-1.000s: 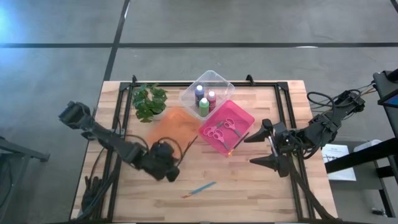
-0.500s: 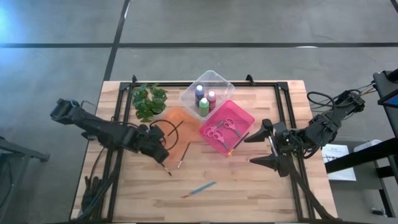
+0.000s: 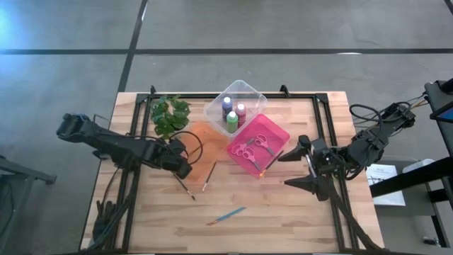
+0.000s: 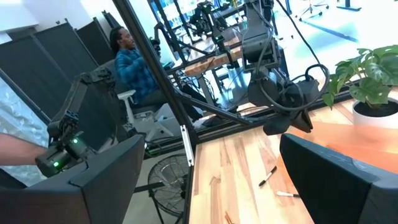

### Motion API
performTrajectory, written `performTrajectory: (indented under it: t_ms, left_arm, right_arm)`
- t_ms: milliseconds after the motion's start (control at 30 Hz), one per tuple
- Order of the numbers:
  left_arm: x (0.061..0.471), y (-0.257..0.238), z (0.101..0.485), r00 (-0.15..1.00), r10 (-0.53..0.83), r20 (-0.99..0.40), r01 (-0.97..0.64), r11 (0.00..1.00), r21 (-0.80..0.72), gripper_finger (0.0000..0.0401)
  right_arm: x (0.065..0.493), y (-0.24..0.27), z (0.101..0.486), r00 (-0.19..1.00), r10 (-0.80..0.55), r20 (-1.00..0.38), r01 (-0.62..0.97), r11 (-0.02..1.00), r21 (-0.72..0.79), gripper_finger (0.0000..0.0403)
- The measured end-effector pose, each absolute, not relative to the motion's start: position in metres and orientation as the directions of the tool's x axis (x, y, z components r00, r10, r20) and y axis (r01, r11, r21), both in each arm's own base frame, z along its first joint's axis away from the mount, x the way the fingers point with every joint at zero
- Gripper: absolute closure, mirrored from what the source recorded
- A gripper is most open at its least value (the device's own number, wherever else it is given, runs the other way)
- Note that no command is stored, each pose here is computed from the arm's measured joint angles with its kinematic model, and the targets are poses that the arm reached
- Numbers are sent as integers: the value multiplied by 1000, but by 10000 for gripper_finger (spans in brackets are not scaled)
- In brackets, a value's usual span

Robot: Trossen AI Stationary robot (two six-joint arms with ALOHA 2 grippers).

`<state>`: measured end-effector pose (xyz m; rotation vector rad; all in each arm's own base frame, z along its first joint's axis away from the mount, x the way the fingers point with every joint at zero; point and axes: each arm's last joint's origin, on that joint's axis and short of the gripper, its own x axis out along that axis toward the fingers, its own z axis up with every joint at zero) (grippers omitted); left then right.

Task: Pick & Place Paint Supplies
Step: Put the bottom black lash brush into the yellow bin, then put the black lash brush into the yellow bin

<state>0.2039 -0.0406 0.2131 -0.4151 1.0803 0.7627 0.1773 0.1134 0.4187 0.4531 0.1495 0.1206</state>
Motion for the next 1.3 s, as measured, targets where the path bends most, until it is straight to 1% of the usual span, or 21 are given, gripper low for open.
performTrajectory:
  t_ms: [100, 333, 400, 467, 533, 633, 700, 767, 867, 1000, 1100, 1167, 1233, 1300]
  left_arm:
    - [204, -40, 213, 259, 361, -896, -733, 677, 60, 329]
    - [205, -41, 214, 269, 358, -894, -725, 687, 56, 326]
    - [206, -42, 214, 287, 348, -893, -701, 711, 52, 326]
    - [210, -44, 216, 331, 311, -891, -644, 765, 28, 326]
    - [215, -50, 219, 398, 241, -885, -518, 855, 0, 326]
    - [224, -63, 225, 510, 90, -856, -240, 970, -40, 326]
    - [229, -73, 229, 566, -13, -825, -52, 997, -52, 326]
    - [232, -82, 233, 608, -106, -787, 95, 994, -60, 326]
    - [228, -94, 234, 587, -196, -786, 241, 969, -61, 326]
    - [219, -108, 231, 532, -246, -810, 352, 934, -52, 326]
    - [217, -116, 227, 507, -260, -822, 426, 904, -23, 326]
    - [220, -119, 222, 476, -267, -838, 439, 898, -36, 326]
    - [226, -123, 218, 425, -252, -869, 450, 892, -39, 326]
    - [238, -129, 219, 389, -232, -891, 494, 869, -10, 326]
  right_arm:
    - [177, 113, 419, 982, 147, -117, -81, 893, 444, 32]
    - [177, 113, 419, 982, 146, -117, -80, 893, 443, 33]
    - [177, 113, 419, 982, 146, -117, -80, 893, 443, 33]
    - [177, 113, 418, 982, 146, -118, -79, 893, 443, 33]
    - [178, 114, 418, 982, 146, -120, -79, 894, 442, 32]
    - [178, 114, 417, 982, 146, -122, -78, 894, 441, 33]
    - [178, 114, 416, 982, 145, -123, -76, 891, 448, 33]
    - [178, 114, 415, 981, 145, -126, -73, 889, 452, 33]
    - [178, 114, 414, 981, 145, -130, -70, 886, 459, 33]
    - [179, 114, 412, 980, 145, -134, -67, 883, 464, 33]
    - [179, 115, 410, 980, 144, -140, -63, 881, 469, 33]
    - [179, 115, 409, 979, 144, -144, -59, 878, 476, 33]
    - [179, 115, 408, 979, 144, -145, -57, 874, 482, 33]
    - [180, 115, 409, 980, 144, -139, -58, 868, 493, 33]
